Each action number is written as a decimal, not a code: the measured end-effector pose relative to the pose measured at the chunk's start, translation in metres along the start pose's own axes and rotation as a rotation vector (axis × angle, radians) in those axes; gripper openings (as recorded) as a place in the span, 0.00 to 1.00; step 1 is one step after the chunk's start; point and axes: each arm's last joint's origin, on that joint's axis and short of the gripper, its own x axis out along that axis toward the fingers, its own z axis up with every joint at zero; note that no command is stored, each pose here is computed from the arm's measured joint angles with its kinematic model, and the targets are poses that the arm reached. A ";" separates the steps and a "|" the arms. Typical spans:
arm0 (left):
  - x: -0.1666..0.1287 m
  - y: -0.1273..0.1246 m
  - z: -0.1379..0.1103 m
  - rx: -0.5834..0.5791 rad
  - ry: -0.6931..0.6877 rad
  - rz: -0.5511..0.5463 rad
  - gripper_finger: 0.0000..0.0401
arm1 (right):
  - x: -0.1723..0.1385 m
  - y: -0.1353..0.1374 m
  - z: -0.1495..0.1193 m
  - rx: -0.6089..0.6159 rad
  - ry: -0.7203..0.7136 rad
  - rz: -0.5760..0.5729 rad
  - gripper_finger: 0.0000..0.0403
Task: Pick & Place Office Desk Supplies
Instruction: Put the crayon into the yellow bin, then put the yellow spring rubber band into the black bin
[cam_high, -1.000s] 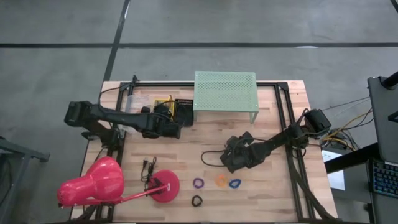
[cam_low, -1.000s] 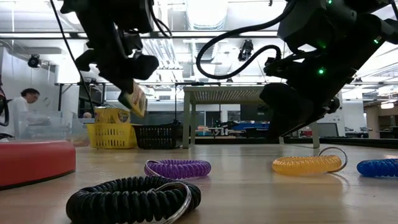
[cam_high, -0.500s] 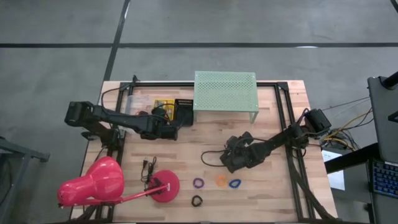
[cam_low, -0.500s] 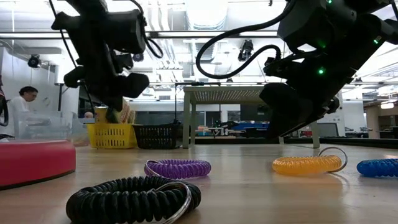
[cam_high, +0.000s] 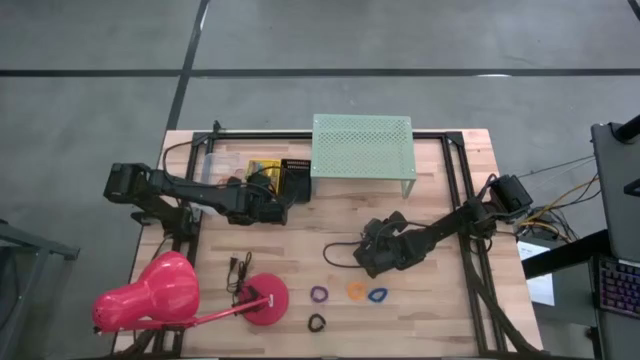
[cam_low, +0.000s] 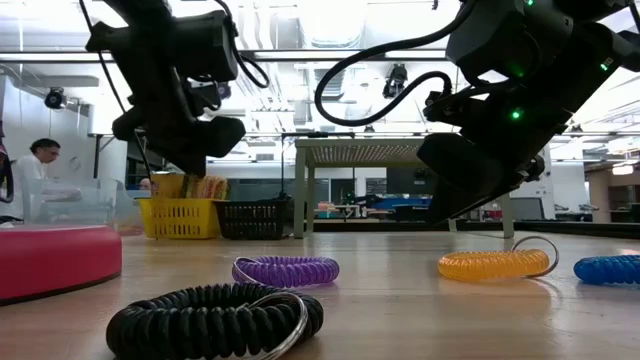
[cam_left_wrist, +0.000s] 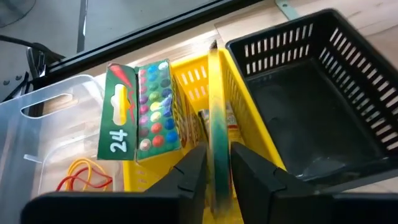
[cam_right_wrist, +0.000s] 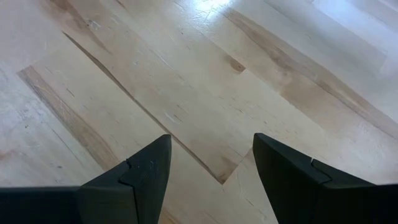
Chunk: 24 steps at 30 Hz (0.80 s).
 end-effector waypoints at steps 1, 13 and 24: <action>0.000 -0.001 0.000 -0.005 -0.003 -0.005 0.20 | 0.000 0.000 0.000 0.001 0.000 0.000 0.56; 0.000 -0.007 0.003 -0.049 -0.021 -0.052 0.24 | 0.000 0.001 0.000 0.006 -0.003 0.005 0.56; -0.018 -0.017 0.031 0.043 -0.078 -0.134 0.24 | 0.000 0.002 0.001 0.000 -0.008 0.015 0.56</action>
